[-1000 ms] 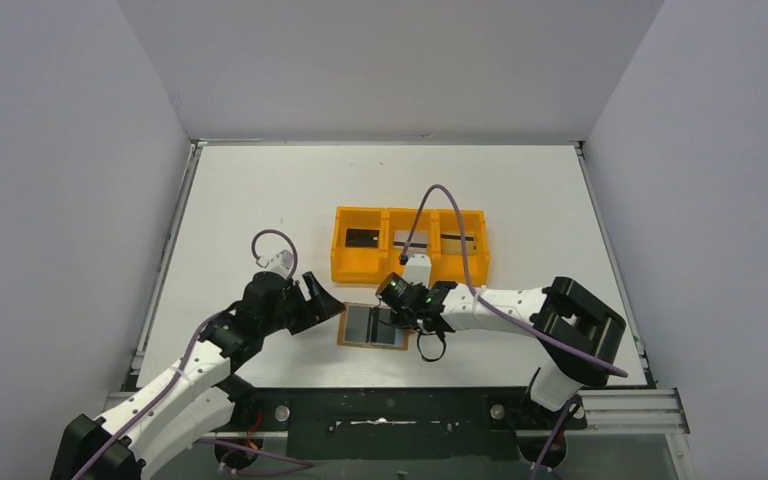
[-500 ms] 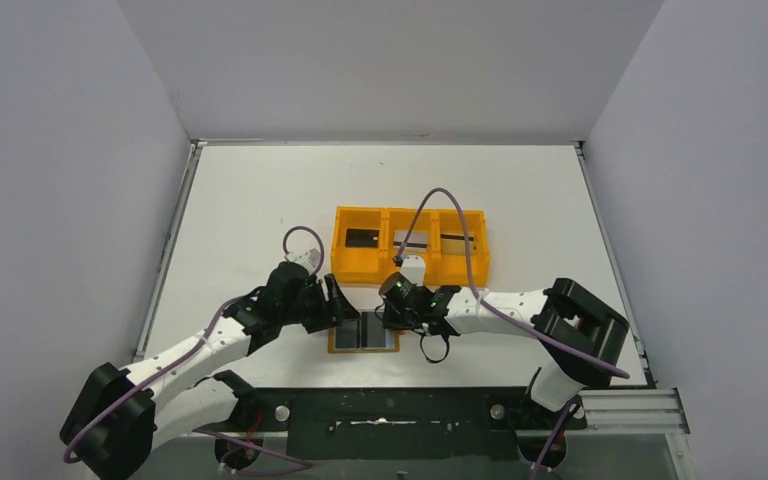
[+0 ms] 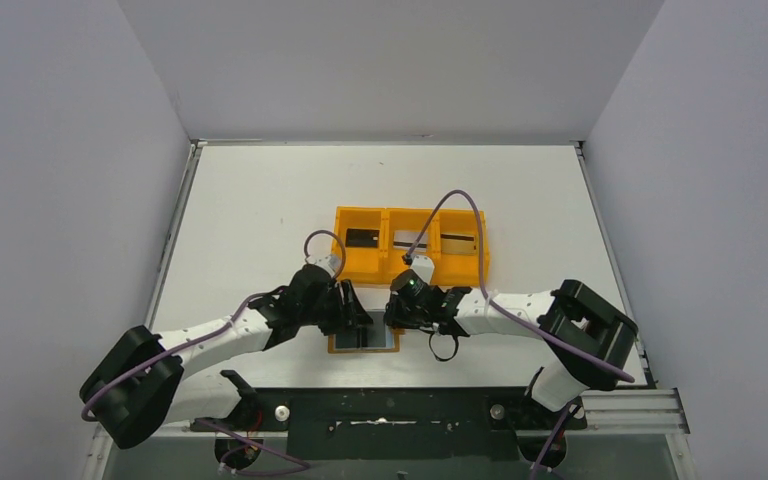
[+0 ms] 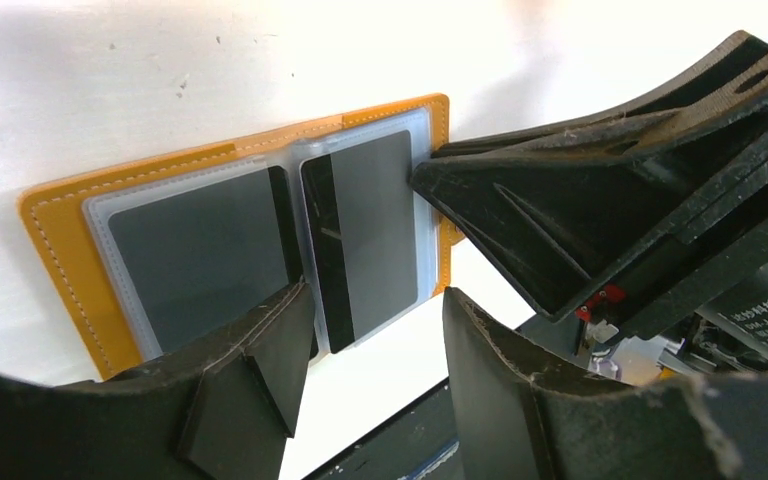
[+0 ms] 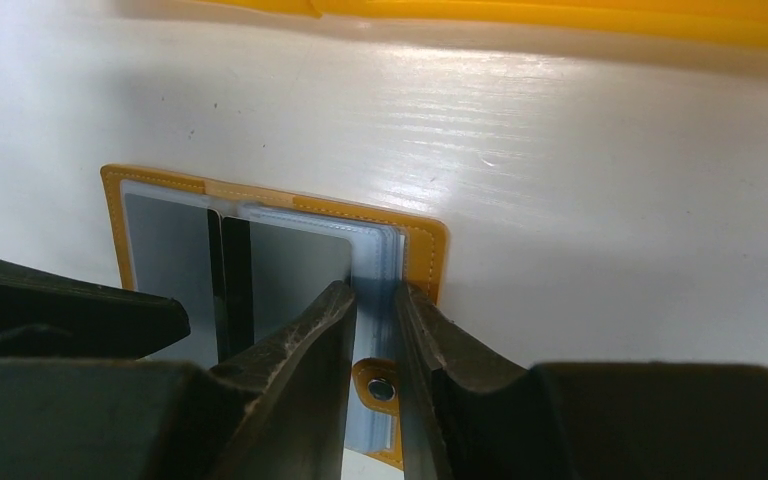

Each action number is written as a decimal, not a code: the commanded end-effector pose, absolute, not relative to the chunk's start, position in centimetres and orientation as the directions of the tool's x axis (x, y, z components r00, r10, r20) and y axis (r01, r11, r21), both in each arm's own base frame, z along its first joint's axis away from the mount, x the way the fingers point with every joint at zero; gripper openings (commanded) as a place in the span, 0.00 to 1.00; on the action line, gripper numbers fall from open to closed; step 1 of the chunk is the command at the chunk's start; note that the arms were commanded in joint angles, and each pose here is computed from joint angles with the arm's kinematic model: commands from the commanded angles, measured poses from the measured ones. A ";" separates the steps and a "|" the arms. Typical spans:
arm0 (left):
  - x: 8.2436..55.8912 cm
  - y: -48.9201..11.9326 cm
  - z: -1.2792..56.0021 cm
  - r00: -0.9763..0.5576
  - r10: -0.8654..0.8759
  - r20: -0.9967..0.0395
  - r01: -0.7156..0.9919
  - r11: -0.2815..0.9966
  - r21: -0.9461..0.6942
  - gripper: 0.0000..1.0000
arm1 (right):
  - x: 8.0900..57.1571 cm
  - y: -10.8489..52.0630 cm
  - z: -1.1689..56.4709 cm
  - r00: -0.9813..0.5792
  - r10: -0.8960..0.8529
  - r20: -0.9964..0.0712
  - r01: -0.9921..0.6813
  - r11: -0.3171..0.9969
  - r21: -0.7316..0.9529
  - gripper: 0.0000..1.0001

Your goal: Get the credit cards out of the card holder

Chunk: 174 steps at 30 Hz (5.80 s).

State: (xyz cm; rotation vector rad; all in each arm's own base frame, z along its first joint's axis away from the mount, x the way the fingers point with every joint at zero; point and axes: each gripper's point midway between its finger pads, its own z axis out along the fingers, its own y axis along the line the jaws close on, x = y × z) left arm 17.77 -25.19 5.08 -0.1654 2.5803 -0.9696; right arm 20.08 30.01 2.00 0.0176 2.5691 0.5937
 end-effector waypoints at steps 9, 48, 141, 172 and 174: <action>17.5 -25.3 2.4 -0.929 -0.236 -0.285 -0.002 0.774 -0.634 0.42 | 19.9 29.9 0.9 -0.888 0.146 -0.436 -0.058 0.905 0.422 0.19; 17.3 -23.7 2.3 -0.905 -0.295 -0.305 -0.049 0.786 -0.616 0.00 | 20.9 29.2 1.9 -0.876 0.116 -0.467 -0.056 0.939 0.339 0.10; 17.9 -22.7 3.2 -0.840 -0.465 -0.279 -0.142 0.686 -0.714 0.00 | 20.8 31.2 2.4 -0.890 0.086 -0.449 -0.101 0.921 0.376 0.06; 18.5 -22.3 4.6 -0.846 -0.408 -0.344 -0.097 0.751 -0.653 0.00 | 19.6 30.4 0.8 -0.908 0.039 -0.416 -0.078 0.963 0.260 0.08; 18.5 -22.1 4.7 -0.842 -0.409 -0.351 -0.096 0.755 -0.649 0.00 | 19.6 30.4 0.7 -0.910 0.039 -0.414 -0.076 0.963 0.258 0.08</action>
